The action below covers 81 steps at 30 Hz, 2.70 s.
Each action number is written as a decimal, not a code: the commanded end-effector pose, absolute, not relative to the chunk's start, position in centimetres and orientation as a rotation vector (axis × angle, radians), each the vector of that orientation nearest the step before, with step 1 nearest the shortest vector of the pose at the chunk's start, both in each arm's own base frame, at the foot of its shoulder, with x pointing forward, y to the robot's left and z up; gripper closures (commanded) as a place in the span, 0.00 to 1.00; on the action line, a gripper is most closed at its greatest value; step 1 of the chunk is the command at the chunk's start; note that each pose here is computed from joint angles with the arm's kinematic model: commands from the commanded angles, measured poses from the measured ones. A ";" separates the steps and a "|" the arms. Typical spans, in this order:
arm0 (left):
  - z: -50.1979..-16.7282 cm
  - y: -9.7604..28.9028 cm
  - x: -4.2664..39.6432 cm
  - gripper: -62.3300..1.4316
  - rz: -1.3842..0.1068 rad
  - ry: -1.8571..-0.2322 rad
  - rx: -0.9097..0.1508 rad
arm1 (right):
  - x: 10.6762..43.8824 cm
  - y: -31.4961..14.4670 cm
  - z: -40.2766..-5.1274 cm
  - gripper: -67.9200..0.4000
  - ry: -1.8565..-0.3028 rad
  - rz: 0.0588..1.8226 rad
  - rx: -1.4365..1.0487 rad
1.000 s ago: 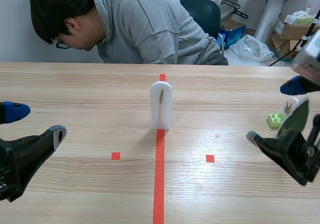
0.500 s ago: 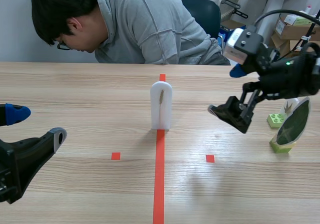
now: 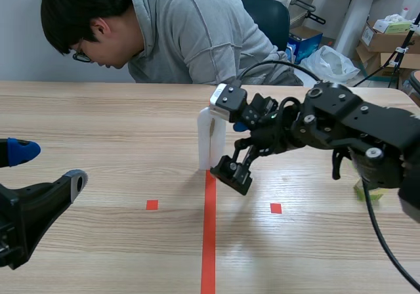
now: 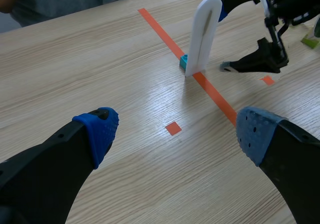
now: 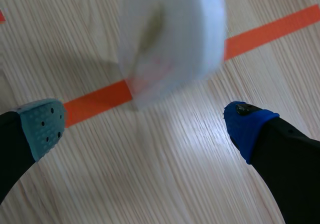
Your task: Do the leaf sorting experiment
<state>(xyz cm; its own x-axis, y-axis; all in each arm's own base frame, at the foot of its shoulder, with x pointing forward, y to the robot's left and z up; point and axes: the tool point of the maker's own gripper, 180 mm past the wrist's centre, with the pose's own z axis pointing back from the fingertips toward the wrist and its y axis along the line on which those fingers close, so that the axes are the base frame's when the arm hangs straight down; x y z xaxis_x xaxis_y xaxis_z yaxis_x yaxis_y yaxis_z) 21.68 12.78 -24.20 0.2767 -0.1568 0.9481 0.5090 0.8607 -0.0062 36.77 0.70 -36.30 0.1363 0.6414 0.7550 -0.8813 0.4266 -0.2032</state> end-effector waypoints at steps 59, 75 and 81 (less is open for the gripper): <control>-23.5 12.5 21.8 0.18 -0.451 -1.239 -0.353 | 43.7 -8.3 -28.6 0.97 -1.058 0.688 0.201; -23.5 12.5 21.8 0.18 -0.451 -1.239 -0.353 | 41.8 -20.2 -30.9 0.97 -0.999 0.304 0.108; -23.5 12.5 21.8 0.18 -0.451 -1.239 -0.353 | 40.0 -21.1 -33.2 0.97 -0.949 0.250 0.108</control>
